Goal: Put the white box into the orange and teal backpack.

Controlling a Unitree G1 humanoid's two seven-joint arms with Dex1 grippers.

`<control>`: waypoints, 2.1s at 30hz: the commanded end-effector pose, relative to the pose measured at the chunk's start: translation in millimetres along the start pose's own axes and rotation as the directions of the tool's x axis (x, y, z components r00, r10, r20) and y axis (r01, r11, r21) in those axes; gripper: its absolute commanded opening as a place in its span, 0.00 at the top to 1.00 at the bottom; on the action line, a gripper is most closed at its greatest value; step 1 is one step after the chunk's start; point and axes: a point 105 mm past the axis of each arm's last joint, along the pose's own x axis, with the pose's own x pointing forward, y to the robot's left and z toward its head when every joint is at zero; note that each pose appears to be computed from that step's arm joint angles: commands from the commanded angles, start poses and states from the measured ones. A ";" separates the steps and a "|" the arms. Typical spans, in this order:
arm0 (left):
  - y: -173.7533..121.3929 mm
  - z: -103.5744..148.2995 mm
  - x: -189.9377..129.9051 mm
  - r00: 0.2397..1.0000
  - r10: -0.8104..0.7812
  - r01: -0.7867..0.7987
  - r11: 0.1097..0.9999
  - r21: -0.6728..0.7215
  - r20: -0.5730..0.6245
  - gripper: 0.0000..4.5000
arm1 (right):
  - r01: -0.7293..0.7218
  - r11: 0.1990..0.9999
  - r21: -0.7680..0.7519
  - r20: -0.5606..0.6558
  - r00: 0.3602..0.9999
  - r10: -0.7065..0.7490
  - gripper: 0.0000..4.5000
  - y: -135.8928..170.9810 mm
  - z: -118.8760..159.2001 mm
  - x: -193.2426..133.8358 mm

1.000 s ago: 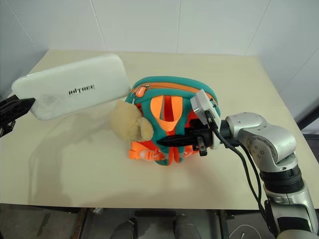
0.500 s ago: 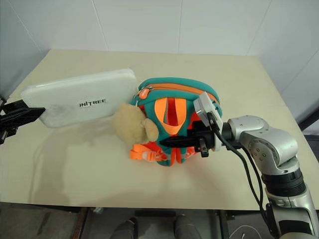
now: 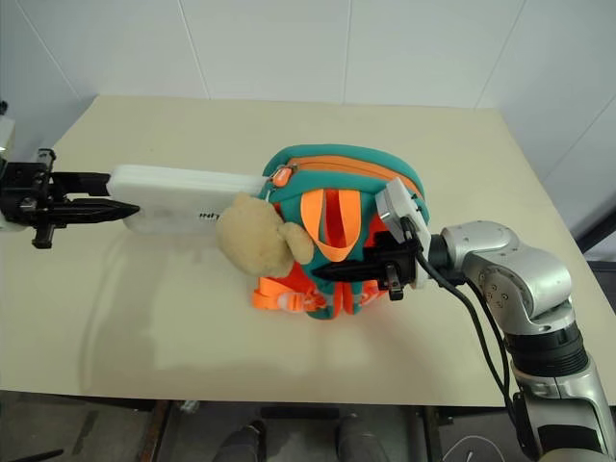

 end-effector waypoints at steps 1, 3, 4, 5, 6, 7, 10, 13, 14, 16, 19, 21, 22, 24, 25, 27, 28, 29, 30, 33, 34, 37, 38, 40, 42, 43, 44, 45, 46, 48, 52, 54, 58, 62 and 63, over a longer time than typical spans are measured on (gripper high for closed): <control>1.8 8.9 11.0 0.997 -0.056 0.058 0.998 0.028 -0.055 0.73 | -0.017 0.999 -0.045 0.011 1.000 0.017 1.00 0.9 8.5 1.5; 5.5 12.6 21.8 0.997 -0.065 0.065 0.998 0.017 -0.042 0.73 | -0.019 0.999 -0.047 0.013 1.000 0.020 1.00 0.0 9.2 2.9; 7.2 12.8 32.1 0.996 -0.076 0.076 0.997 -0.002 -0.041 0.73 | -0.021 0.999 -0.049 0.015 1.000 0.022 1.00 -0.2 9.6 3.9; 8.2 13.1 39.6 0.996 -0.083 0.083 0.996 -0.016 -0.041 0.73 | -0.023 0.998 -0.051 0.016 1.000 0.024 1.00 -0.4 10.0 4.5; 11.6 16.0 50.3 0.996 -0.082 0.082 0.996 -0.018 -0.019 0.73 | -0.024 0.998 -0.052 0.017 1.000 0.025 1.00 -0.7 10.1 5.3; 12.8 18.4 59.0 0.996 -0.091 0.091 0.995 -0.029 0.003 0.73 | -0.027 0.998 -0.053 0.017 0.999 0.028 1.00 -0.7 10.1 5.8; 15.6 18.4 82.8 0.993 -0.106 0.109 0.991 -0.072 0.040 0.73 | -0.034 0.998 -0.054 0.017 0.999 0.035 1.00 -1.0 9.9 7.3; 18.7 13.1 110.5 0.992 -0.115 0.120 0.987 -0.106 0.051 0.73 | -0.038 0.998 -0.055 0.019 0.999 0.039 1.00 -1.2 10.2 8.5; 20.0 11.3 121.3 0.991 -0.119 0.125 0.987 -0.106 0.057 0.73 | -0.039 0.998 -0.056 0.020 0.999 0.040 1.00 -1.1 10.4 9.1; 20.0 12.5 137.0 0.987 -0.135 0.144 0.985 -0.096 0.091 0.73 | -0.041 0.998 -0.056 0.022 0.999 0.043 1.00 -0.8 10.9 10.2; 18.8 12.4 155.9 0.983 -0.151 0.162 0.981 -0.106 0.108 0.73 | -0.043 0.997 -0.058 0.025 0.999 0.044 1.00 -0.3 11.4 10.9; 18.6 8.8 163.8 0.984 -0.156 0.166 0.977 -0.134 0.081 0.73 | -0.041 0.997 -0.060 0.027 0.999 0.043 1.00 -0.1 11.9 11.3; 16.8 3.9 167.9 0.985 -0.167 0.172 0.970 -0.173 0.041 0.65 | -0.041 0.997 -0.062 0.028 0.999 0.043 1.00 0.3 12.4 12.1; 8.8 1.1 166.4 0.978 -0.210 0.207 0.956 -0.206 0.004 0.51 | -0.036 0.997 -0.066 0.033 0.999 0.038 1.00 1.0 13.5 12.8; 7.6 2.6 162.4 0.977 -0.212 0.208 0.955 -0.211 0.004 0.44 | -0.034 0.997 -0.067 0.035 0.999 0.036 1.00 1.3 14.0 12.7; 6.8 6.7 153.9 0.979 -0.203 0.201 0.957 -0.207 0.013 0.31 | -0.029 0.997 -0.068 0.037 0.999 0.032 1.00 1.6 14.3 12.6; 6.4 7.5 149.3 0.980 -0.200 0.198 0.958 -0.206 0.012 0.24 | -0.027 0.997 -0.068 0.038 0.999 0.030 1.00 1.7 14.3 12.5; 8.0 9.4 139.3 0.984 -0.178 0.176 0.963 -0.202 0.011 0.17 | -0.025 0.997 -0.067 0.038 0.999 0.028 1.00 2.1 14.1 12.5; 10.2 11.5 124.8 0.989 -0.145 0.144 0.969 -0.202 0.011 0.11 | -0.024 0.998 -0.065 0.039 0.999 0.027 1.00 2.6 13.7 12.8; 7.9 14.6 96.0 0.995 -0.096 0.096 0.976 -0.193 0.012 0.01 | -0.024 0.998 -0.059 0.042 0.999 0.026 1.00 3.8 12.8 13.6; 4.2 15.4 88.6 0.995 -0.094 0.096 0.976 -0.198 0.020 0.01 | -0.025 0.998 -0.057 0.042 0.999 0.028 1.00 3.9 12.3 14.0; -18.2 15.9 64.5 0.991 -0.117 0.127 0.965 -0.228 0.059 0.01 | -0.031 0.998 -0.054 0.038 0.999 0.033 1.00 3.5 10.2 15.0; -23.9 16.4 58.4 0.991 -0.111 0.126 0.960 -0.250 0.074 0.01 | -0.033 0.998 -0.053 0.036 0.999 0.035 1.00 3.3 9.5 15.2; -33.0 20.9 51.7 0.989 -0.093 0.122 0.953 -0.277 0.117 0.01 | -0.038 0.998 -0.051 0.035 0.999 0.040 1.00 3.0 8.6 15.4; -42.3 25.4 50.3 0.986 -0.079 0.119 0.949 -0.292 0.147 0.01 | -0.046 0.998 -0.045 0.043 0.998 0.048 1.00 3.4 8.6 15.4; -45.3 26.6 50.7 0.986 -0.072 0.115 0.948 -0.297 0.154 0.01 | -0.049 0.998 -0.043 0.045 0.998 0.050 1.00 3.5 8.6 15.4; -50.0 26.8 52.7 0.986 -0.067 0.111 0.944 -0.311 0.151 0.01 | -0.054 0.998 -0.042 0.045 0.997 0.056 1.00 3.8 8.0 15.7; -54.8 29.3 56.9 0.984 -0.060 0.108 0.946 -0.306 0.165 0.01 | -0.055 0.998 -0.042 0.045 0.997 0.057 1.00 3.4 7.4 16.3; -57.7 30.9 62.8 0.984 -0.041 0.092 0.950 -0.297 0.173 0.01 | -0.056 0.997 -0.043 0.046 0.997 0.058 1.00 3.1 7.2 16.9; -63.9 35.2 74.2 0.979 -0.027 0.083 0.958 -0.274 0.201 0.01 | -0.056 0.997 -0.046 0.049 0.997 0.058 1.00 2.0 7.3 17.8; -76.1 38.2 96.3 0.975 -0.047 0.108 0.955 -0.278 0.217 0.01 | -0.054 0.997 -0.055 0.050 0.997 0.057 1.00 -0.4 7.8 18.5; -74.5 35.2 103.4 0.980 -0.029 0.085 0.956 -0.281 0.199 0.01 | -0.055 0.997 -0.059 0.049 0.997 0.058 1.00 -0.9 7.7 18.9; -59.2 22.5 115.5 0.991 0.048 -0.003 0.941 -0.340 0.123 0.10 | -0.051 0.996 -0.069 0.053 0.997 0.055 1.00 -1.7 9.0 19.7; -60.2 27.0 111.7 0.992 0.029 0.018 0.930 -0.367 0.121 0.33 | -0.043 0.996 -0.072 0.057 0.997 0.048 1.00 -1.4 9.1 18.5; -59.0 27.7 109.6 0.993 0.031 0.014 0.928 -0.373 0.115 0.39 | -0.041 0.997 -0.071 0.059 0.997 0.046 1.00 -1.2 9.0 18.2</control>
